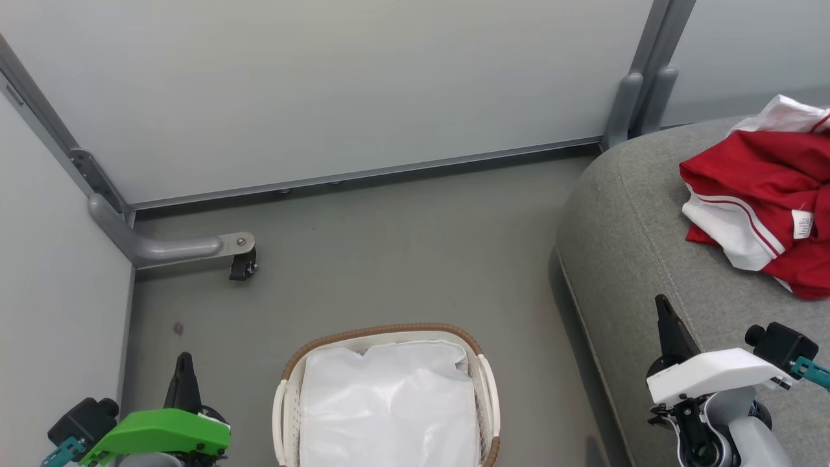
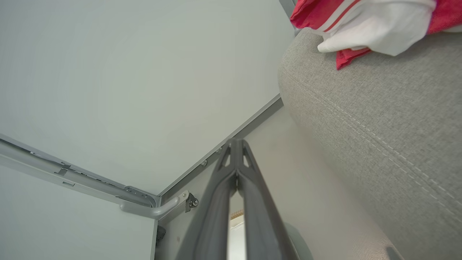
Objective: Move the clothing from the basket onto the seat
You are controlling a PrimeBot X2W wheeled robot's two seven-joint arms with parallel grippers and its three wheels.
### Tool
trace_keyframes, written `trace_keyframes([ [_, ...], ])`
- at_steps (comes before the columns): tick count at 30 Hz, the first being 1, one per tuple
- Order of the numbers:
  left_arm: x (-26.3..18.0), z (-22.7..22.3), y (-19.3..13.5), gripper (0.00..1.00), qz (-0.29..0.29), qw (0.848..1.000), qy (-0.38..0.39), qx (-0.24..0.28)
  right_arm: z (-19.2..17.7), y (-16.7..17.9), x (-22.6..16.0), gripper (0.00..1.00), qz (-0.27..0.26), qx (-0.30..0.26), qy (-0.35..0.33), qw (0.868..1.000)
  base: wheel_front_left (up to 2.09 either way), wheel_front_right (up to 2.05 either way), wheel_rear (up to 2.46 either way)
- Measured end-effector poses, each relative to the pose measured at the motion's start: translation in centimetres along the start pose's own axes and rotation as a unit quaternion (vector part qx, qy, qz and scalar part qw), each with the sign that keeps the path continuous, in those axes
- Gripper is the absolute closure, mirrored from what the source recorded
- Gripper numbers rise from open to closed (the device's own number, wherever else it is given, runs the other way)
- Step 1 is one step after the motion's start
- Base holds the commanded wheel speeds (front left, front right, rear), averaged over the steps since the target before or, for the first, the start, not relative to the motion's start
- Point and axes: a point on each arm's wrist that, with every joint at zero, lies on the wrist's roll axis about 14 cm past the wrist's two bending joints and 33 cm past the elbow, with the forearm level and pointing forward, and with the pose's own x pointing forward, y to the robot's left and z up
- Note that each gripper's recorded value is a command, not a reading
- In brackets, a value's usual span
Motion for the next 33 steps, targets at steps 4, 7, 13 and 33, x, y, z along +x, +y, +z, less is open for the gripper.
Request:
trace_keyframes([
  [4,0.0,0.2,-0.2,1.00,-0.001,1.000,-0.001,-0.026,0.1,0.0,0.0,1.00,-0.002,0.027,0.001,1.000,0.00,0.00,0.00],
  [7,0.0,0.4,-0.3,1.00,-0.003,0.999,-0.003,-0.043,0.3,0.0,-0.1,1.00,-0.002,0.046,0.000,0.999,0.00,0.00,0.00],
  [13,0.1,0.8,-0.6,1.00,-0.008,0.997,-0.005,-0.078,0.5,0.1,-0.1,1.00,-0.001,0.081,-0.002,0.997,0.00,0.00,0.00],
  [33,0.1,2.1,-1.7,1.00,-0.029,0.983,-0.010,-0.183,1.2,0.2,-0.3,1.00,0.003,0.187,-0.003,0.982,0.00,0.00,0.00],
])
